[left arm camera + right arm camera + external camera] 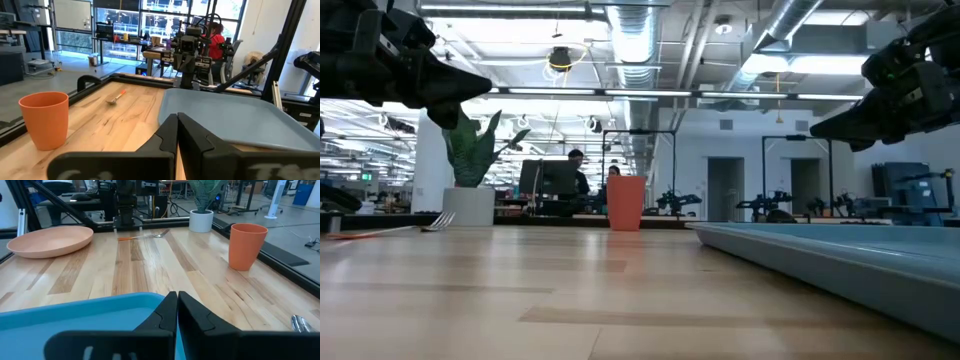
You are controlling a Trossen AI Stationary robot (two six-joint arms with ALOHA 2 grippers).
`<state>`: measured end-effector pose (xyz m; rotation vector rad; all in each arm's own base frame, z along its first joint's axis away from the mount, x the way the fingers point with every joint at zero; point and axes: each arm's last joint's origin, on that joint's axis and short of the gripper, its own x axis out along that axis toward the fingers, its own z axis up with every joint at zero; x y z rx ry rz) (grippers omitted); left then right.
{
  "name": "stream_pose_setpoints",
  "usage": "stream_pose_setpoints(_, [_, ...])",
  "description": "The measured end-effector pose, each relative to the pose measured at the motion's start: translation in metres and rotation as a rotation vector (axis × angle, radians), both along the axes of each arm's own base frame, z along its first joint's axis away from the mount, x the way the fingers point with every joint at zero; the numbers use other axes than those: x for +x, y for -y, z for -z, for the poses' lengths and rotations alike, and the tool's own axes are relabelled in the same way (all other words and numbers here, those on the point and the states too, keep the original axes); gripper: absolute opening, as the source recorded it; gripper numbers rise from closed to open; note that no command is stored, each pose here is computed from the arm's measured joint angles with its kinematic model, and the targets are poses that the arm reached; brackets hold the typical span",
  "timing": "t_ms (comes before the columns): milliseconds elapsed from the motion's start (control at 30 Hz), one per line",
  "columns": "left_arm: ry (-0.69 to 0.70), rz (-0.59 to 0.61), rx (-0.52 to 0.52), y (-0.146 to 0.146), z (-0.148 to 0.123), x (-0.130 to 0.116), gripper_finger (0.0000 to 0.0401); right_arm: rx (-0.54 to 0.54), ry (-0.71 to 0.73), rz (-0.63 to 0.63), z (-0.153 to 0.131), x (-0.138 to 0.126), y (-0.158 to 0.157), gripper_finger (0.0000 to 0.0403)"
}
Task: Pick and place plate/cup/fork/spoon on tray
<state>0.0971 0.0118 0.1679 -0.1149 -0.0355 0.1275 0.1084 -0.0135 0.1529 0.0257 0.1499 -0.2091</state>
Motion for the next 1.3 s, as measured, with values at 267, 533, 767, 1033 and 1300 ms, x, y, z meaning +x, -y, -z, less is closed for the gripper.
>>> stream_pose_setpoints(267, [0.000, 0.000, 0.000, 0.000, 0.000, 0.000, 0.0000, 0.000, 0.000, 0.000, 0.000, 0.000, 0.000, 0.0040])
stream_pose_setpoints(533, [-0.008, -0.008, 0.069, 0.000, 0.000, 0.000, 0.0000, -0.002, 0.011, 0.001, -0.001, 0.000, 0.000, 0.0040])
stream_pose_setpoints(767, [-0.019, -0.017, 0.153, 0.000, 0.000, 0.000, 0.0000, 0.094, 0.180, 0.004, -0.015, 0.001, 0.000, 0.0040])
stream_pose_setpoints(1033, [-0.013, -0.017, 0.114, 0.000, 0.000, 0.000, 0.0000, 0.113, 0.370, -0.067, -0.047, 0.001, -0.002, 0.0030])
stream_pose_setpoints(1300, [-0.004, -0.017, 0.053, 0.000, 0.000, 0.000, 0.0000, 0.106, 0.055, -0.058, -0.070, 0.028, -0.003, 0.0009])
